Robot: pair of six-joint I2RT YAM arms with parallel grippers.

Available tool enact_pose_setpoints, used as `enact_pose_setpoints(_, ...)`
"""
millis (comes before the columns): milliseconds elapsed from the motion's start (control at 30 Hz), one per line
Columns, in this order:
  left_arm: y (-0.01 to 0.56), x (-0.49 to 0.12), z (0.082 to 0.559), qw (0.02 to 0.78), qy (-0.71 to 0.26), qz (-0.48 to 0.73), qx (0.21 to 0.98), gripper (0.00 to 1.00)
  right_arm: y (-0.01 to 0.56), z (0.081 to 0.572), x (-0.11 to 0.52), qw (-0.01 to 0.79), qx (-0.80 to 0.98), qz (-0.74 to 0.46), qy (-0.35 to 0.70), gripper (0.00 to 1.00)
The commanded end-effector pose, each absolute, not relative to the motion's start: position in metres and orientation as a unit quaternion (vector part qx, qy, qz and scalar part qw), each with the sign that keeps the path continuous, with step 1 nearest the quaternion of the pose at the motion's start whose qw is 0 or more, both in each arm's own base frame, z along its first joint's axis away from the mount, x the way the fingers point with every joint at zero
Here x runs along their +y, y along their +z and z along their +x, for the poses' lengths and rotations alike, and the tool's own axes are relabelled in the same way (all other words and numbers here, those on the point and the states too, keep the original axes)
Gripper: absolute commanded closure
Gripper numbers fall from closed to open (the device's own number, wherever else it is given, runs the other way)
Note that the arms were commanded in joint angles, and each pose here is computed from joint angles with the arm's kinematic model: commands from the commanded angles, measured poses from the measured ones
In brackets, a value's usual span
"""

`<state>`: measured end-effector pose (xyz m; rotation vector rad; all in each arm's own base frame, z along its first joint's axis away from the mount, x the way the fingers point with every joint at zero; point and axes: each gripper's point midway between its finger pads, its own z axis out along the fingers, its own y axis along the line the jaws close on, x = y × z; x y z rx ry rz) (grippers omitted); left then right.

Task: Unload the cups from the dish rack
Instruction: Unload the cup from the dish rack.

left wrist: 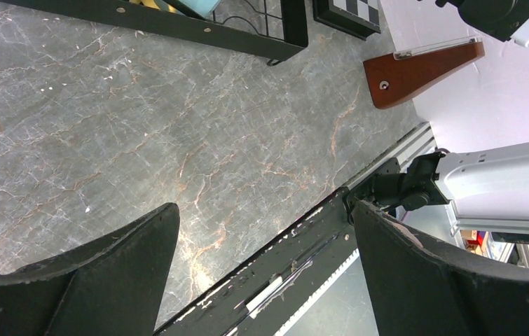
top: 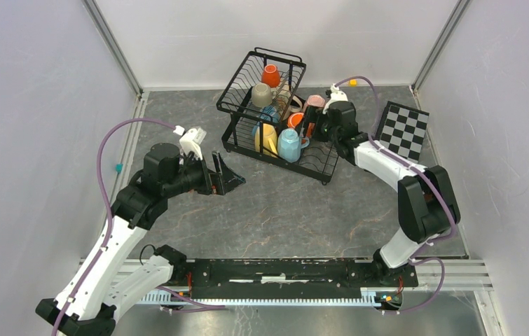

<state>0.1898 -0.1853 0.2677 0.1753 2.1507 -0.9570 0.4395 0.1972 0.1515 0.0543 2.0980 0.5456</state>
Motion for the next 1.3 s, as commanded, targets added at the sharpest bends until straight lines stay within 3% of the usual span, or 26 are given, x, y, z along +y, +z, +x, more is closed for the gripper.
enact_pose_setpoints(0, 0.276, -0.19, 0.184, 0.372, -0.397, 0.061, 0.836, 0.0, 0.17, 0.448, 0.216, 0.486, 0.841, 0.013, 0.236, 0.08)
enact_pose_setpoints(1267, 0.267, -0.189, 0.183, 0.363, -0.393, 0.056, 0.843, 0.0, 0.141, 0.433, 0.252, 0.463, 0.854, -0.027, 0.236, 0.03)
